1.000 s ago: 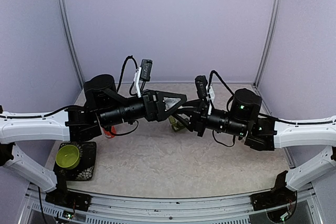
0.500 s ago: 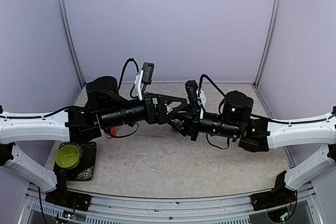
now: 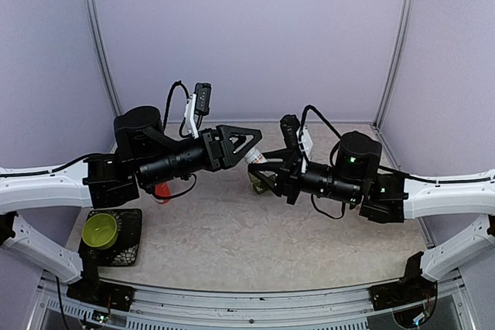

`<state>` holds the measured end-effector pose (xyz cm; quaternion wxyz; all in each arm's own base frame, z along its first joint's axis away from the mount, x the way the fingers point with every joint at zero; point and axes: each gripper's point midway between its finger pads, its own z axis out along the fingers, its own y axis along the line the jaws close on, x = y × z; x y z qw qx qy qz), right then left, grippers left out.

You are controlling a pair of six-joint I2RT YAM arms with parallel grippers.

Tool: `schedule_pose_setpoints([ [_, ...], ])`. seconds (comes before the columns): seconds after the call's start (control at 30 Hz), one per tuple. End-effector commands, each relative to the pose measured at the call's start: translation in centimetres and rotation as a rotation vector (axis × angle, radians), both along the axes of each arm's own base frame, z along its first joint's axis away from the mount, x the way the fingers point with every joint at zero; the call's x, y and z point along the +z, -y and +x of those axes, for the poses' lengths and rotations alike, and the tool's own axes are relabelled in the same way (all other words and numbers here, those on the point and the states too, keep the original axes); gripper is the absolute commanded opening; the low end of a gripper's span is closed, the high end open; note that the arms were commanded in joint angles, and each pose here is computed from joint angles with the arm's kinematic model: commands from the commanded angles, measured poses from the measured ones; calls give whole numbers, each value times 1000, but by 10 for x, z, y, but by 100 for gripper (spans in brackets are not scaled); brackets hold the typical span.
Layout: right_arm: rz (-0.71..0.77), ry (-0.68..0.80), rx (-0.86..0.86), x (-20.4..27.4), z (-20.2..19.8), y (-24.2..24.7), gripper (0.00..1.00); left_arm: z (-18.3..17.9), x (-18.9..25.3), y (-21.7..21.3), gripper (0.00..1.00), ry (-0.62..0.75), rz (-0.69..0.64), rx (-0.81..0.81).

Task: Sort the pills into containers
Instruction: Screw the lid of the pill bottle onto the pill bottle.

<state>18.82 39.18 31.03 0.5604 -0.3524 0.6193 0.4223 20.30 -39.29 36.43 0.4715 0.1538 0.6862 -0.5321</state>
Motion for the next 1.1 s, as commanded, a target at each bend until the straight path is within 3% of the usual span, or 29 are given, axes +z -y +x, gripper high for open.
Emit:
schedule_pose_setpoints([
  [0.0,-2,36,-54,8,3,11,0,8,6,-2,68,-45,12,31],
  [0.43,-38,107,-114,16,8,20,0,24,-20,9,68,-190,90,22],
  [0.67,-55,117,-133,16,10,18,0,25,-18,11,50,-188,87,12],
  [0.93,-62,121,-139,15,10,18,0,24,-20,14,35,-189,94,-1],
  [1.07,-60,122,-144,16,10,18,0,22,-21,15,36,-189,95,-15],
])
